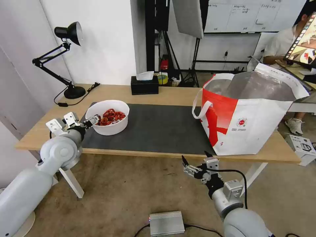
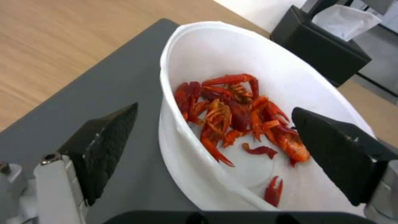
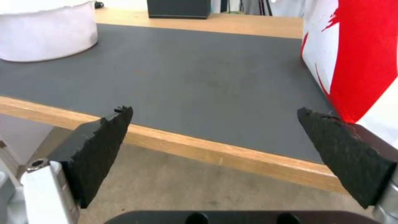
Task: Pick up the trash from the table and place it into the takeout bag.
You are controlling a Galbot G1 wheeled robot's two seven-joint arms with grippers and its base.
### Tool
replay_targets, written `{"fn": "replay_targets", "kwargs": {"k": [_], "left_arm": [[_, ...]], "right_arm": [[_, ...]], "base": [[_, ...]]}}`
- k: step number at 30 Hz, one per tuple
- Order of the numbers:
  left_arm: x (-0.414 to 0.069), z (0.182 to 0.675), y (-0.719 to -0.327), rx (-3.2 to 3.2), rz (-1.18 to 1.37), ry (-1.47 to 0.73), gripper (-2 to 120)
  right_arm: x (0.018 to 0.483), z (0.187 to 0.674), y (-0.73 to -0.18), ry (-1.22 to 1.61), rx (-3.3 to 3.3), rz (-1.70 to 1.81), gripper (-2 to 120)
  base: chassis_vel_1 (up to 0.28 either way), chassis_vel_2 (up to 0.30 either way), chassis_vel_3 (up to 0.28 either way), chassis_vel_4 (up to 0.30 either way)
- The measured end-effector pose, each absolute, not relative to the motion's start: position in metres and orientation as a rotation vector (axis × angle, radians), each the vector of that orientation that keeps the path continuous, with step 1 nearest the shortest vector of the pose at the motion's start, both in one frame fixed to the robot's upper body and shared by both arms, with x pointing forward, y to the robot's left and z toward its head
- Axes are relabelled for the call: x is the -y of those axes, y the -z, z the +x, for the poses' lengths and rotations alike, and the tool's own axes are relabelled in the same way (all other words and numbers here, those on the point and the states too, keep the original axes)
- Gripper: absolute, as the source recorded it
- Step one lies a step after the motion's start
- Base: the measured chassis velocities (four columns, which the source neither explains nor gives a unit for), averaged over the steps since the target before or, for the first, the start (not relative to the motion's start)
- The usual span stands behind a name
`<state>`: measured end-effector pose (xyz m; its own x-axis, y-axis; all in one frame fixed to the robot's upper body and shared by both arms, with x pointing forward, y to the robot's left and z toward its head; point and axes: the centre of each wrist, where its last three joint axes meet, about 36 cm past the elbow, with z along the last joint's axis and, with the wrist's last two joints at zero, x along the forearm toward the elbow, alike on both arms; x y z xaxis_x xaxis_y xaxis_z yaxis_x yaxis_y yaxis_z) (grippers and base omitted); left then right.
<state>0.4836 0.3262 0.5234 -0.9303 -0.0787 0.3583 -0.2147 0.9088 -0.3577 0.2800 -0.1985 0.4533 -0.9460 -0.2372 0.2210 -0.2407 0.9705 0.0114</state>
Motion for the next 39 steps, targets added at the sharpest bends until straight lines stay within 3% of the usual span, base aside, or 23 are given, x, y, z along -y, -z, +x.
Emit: {"fn": "replay_targets", "kwargs": {"k": [20, 39], "left_arm": [[-0.345, 0.521, -0.500, 2.777, 0.225, -0.337, 100], [-0.354, 0.531, -0.509, 2.709, 0.182, -0.355, 100]], "right_arm": [[0.198, 0.280, -0.453, -0.023, 2.897, 0.356, 100], [0.198, 0.280, -0.453, -0.023, 2.897, 0.356, 100]], "base": [[0.000, 0.000, 0.000, 0.000], [0.000, 0.000, 0.000, 0.000]]}}
